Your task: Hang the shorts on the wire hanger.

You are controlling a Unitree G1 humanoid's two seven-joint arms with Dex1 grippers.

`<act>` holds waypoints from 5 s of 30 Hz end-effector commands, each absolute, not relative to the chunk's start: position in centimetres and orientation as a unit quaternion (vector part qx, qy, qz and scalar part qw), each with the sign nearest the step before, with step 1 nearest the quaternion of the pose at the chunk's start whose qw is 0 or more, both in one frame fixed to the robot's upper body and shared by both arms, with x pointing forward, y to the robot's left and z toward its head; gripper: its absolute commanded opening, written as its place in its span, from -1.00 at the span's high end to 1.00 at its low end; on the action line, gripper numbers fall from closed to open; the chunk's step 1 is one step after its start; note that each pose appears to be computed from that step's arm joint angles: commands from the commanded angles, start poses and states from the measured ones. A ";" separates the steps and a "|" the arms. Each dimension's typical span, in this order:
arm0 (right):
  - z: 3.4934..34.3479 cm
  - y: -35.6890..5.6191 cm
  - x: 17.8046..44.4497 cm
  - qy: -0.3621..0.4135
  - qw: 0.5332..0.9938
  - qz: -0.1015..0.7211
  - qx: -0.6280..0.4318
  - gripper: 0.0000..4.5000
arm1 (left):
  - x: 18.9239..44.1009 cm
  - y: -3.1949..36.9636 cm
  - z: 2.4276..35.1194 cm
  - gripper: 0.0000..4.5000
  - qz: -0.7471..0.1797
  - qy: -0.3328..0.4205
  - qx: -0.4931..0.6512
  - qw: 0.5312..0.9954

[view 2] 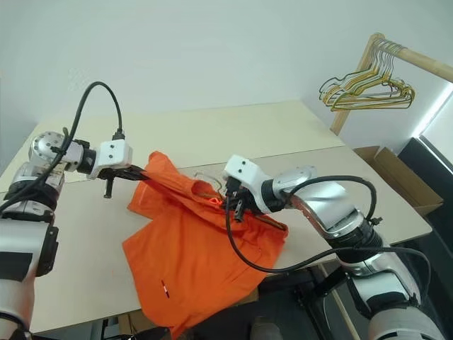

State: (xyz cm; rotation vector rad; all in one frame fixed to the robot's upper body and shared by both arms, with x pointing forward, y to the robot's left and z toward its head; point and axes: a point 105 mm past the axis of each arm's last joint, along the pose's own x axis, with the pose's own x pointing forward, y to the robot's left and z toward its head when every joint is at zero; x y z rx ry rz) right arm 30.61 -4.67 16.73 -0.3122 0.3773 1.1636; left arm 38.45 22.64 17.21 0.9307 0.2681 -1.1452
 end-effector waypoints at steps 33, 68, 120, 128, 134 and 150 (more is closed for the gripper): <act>20.5 -7.2 32.1 0.148 0.803 0.540 -0.203 1.00 | 37.6 22.3 17.7 0.83 -0.535 0.088 0.407 0.735; 27.0 -6.1 31.1 0.208 0.729 0.627 -0.180 1.00 | 36.0 13.8 21.2 -0.99 -0.666 -0.004 0.395 0.632; 27.6 -8.6 33.7 0.153 0.768 0.540 -0.309 1.00 | 36.7 10.8 20.3 1.00 -0.680 0.020 0.397 0.616; 27.8 -10.1 33.7 0.152 0.792 0.512 -0.297 0.04 | 36.9 11.6 20.5 1.00 -0.668 0.027 0.357 0.652; 28.1 -12.0 33.2 0.163 0.813 0.484 -0.278 -0.94 | 36.7 12.5 19.9 1.00 -0.665 0.044 0.339 0.664; 25.2 -16.4 29.9 0.190 0.792 0.444 -0.372 -0.98 | 37.2 13.1 20.4 1.00 -0.648 0.052 0.333 0.683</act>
